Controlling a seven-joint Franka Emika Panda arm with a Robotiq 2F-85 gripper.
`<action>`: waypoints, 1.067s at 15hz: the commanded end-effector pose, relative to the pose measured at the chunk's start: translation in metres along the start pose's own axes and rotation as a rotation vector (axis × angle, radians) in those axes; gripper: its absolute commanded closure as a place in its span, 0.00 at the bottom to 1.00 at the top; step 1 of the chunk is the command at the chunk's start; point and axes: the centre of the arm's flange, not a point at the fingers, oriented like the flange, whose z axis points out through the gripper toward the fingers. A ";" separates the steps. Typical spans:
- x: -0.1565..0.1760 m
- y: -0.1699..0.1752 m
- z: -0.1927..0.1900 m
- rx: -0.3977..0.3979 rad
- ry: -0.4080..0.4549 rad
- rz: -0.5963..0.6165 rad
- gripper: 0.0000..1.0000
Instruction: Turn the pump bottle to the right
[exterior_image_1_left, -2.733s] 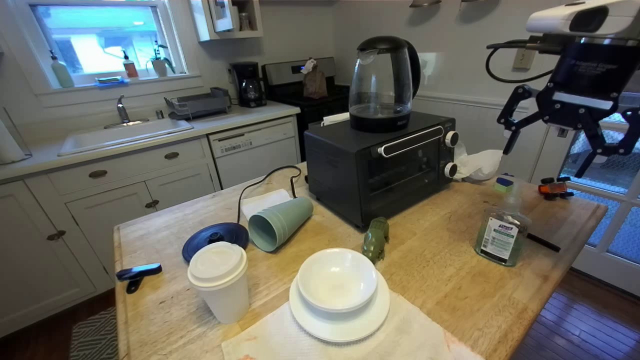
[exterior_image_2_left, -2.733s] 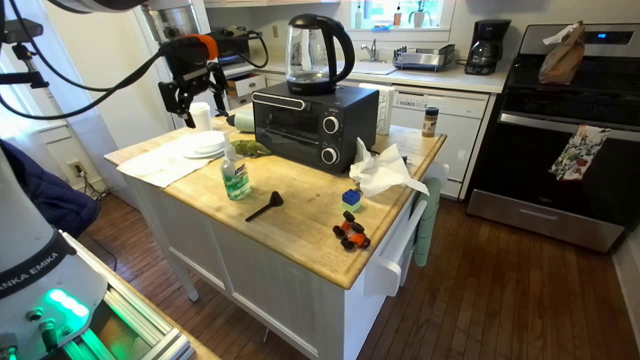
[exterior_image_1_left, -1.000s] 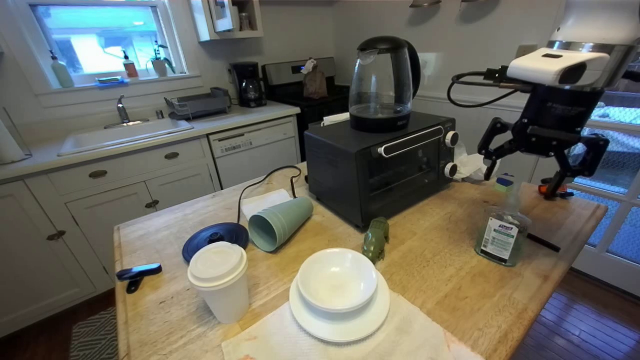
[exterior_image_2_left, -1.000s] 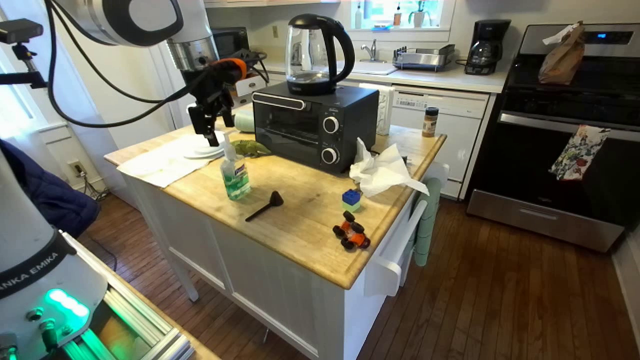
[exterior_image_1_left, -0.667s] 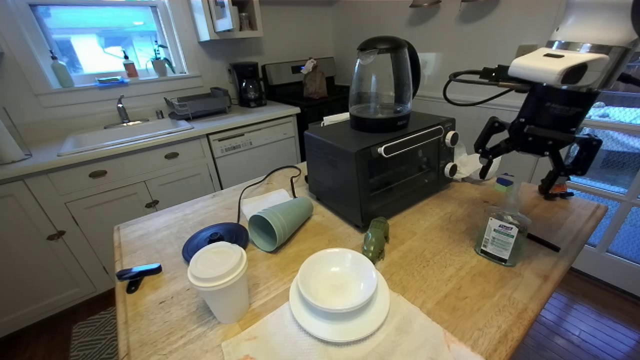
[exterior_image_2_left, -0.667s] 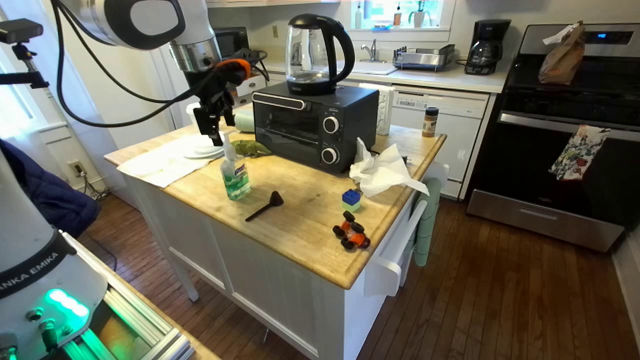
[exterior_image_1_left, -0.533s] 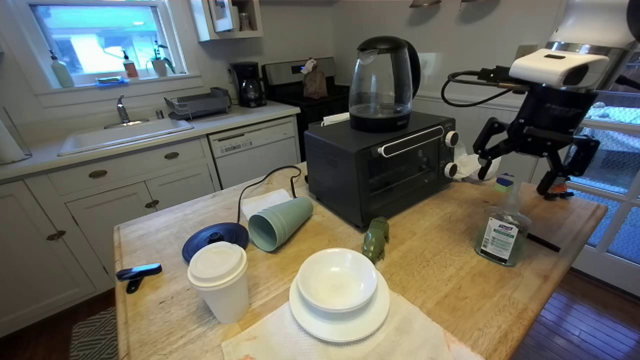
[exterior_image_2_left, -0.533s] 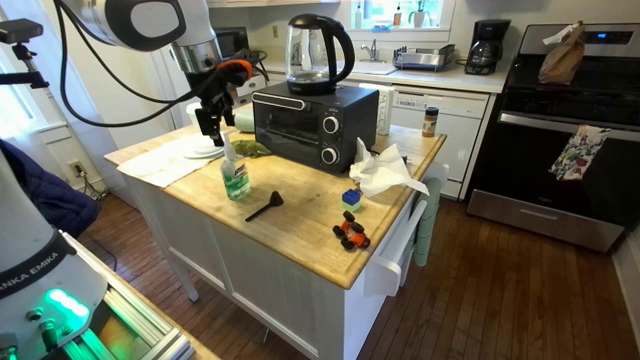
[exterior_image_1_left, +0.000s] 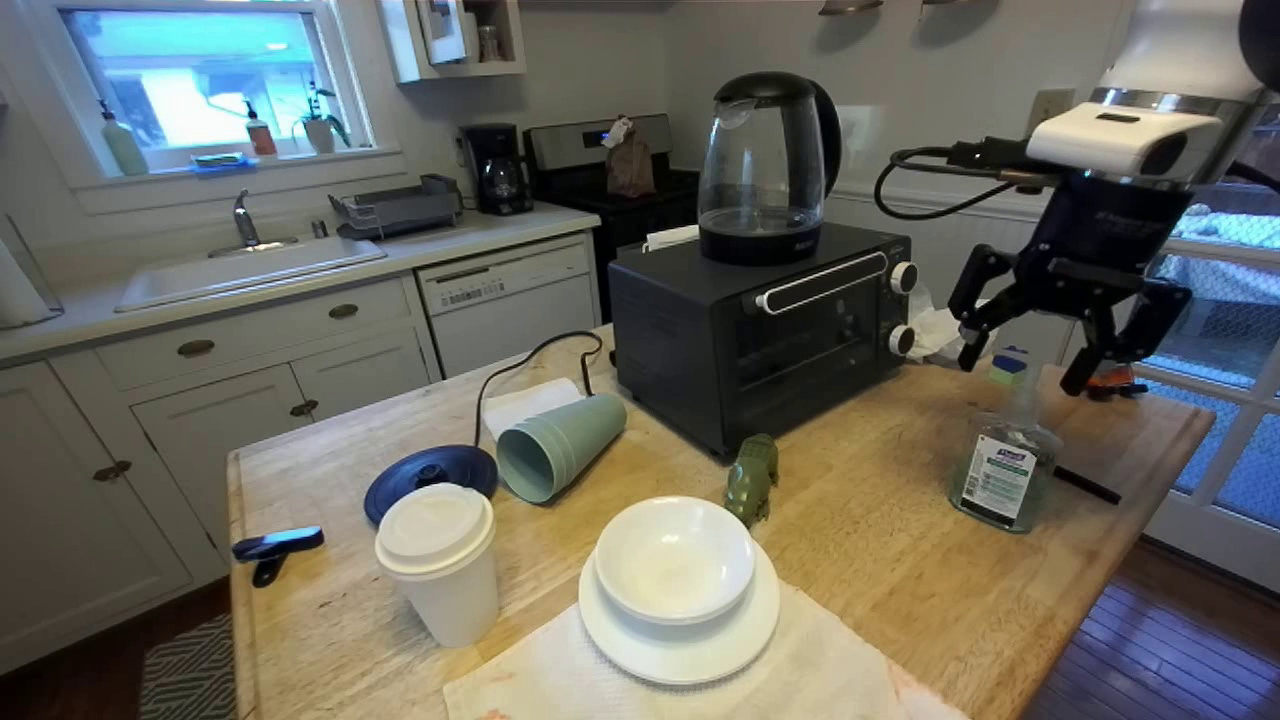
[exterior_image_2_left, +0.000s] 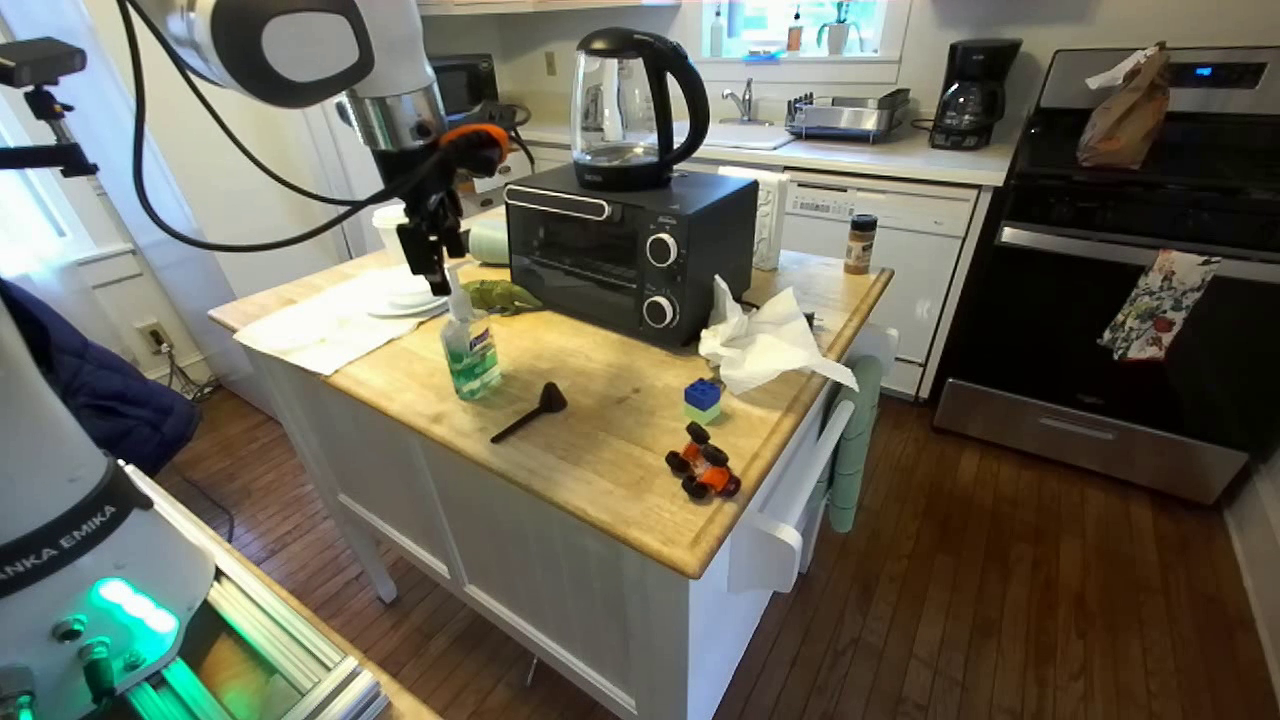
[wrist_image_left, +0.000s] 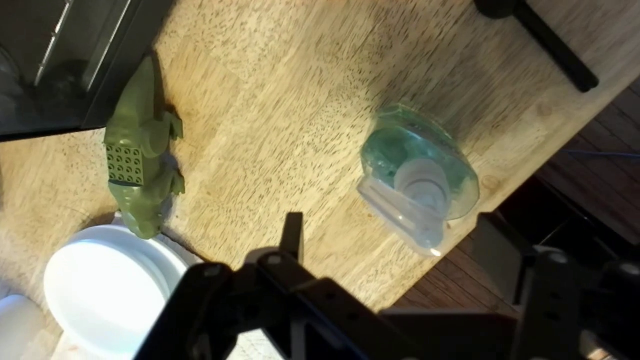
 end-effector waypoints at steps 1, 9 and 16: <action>-0.003 -0.004 0.007 -0.029 0.006 -0.031 0.10; -0.009 -0.001 0.006 -0.043 -0.035 -0.110 0.00; -0.009 0.000 0.010 -0.032 -0.025 -0.160 0.38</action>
